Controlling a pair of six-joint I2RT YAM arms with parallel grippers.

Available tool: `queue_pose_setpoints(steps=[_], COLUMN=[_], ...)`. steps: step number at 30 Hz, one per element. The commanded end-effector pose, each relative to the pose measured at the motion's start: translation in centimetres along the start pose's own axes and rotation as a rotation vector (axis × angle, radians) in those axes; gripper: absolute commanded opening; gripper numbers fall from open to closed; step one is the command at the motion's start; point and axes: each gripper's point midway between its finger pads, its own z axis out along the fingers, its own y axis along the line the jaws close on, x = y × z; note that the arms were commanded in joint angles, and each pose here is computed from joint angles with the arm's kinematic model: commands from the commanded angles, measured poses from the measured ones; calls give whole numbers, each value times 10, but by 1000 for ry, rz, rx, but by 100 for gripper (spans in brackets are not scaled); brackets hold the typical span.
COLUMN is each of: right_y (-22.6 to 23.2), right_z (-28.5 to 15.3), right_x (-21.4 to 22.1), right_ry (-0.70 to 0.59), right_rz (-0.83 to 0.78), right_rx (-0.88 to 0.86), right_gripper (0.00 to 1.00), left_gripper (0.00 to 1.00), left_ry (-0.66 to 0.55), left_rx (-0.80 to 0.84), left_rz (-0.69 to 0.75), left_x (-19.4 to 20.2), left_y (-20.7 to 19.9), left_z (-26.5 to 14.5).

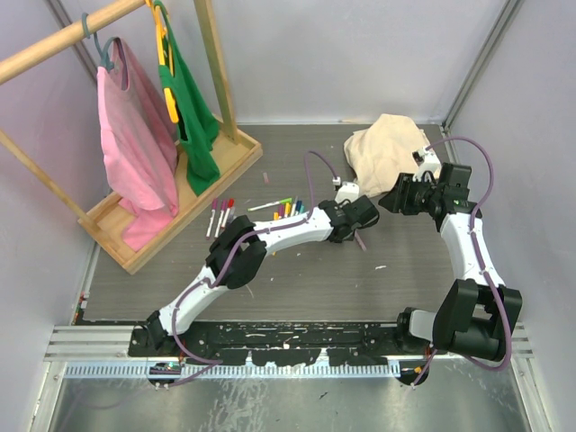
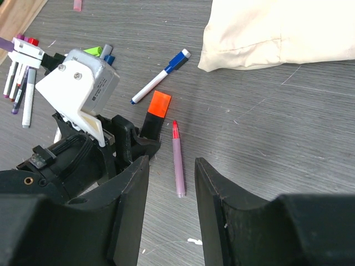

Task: Open the pen caps
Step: Pick up the pen from the center of the board.

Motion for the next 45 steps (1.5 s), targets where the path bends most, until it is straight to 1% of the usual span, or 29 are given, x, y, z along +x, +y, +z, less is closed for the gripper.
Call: queue_pose_setpoints(steps=[1,6,10,13,16,19,25,27,28,32,35,38,40,41,45], right_y=[7,9,13,19,26,36,64,74,79,99,112,124,130,133,137], right_z=[-5,-6,-7,-8,-9,-11,-19,-23,-25,-35,-43,-50,-52,-52,-45], right_x=[-15,-15,-15,-15,-15,-13,-10,-10,-10,-12,-13,-14,-13,-12,-7], right_ry=[-57,-58,-61,-64,-70,-70,-82,-94,-100,-142,-194,-240,-258,-261,-245], right_rz=[-32,-32,-33,-39,-51,-65,-86,-86,-86,-72,-52,-67,-84,-89,-61], right_rx=[-26,-36,-55,-88,-128,-188,-348,-405,-434,-541,-607,-641,-646,-650,-648], right_gripper=[44,44,44,44,44,44,44,44,44,45,51,63,69,71,72], left_gripper=[41,36,26,15,5,0,0,0,0,0,0,0,0,0,0], left_ry=[-12,-5,-6,-24,-68,-112,-200,-248,-251,-386,-487,-546,-575,-592,-686], left_rx=[20,23,25,48,86,132,297,392,436,675,790,848,865,872,883], left_rz=[10,14,20,17,-1,-20,-50,-81,-88,-165,-238,-293,-325,-335,-345], left_x=[-7,-3,-2,-7,-20,-31,-42,-48,-40,-55,-63,-68,-68,-68,-73], left_y=[2,7,12,15,16,18,20,17,18,5,7,12,15,15,15], left_z=[-7,-10,-15,-26,-42,-60,-99,-118,-121,-158,-180,-192,-195,-197,-210])
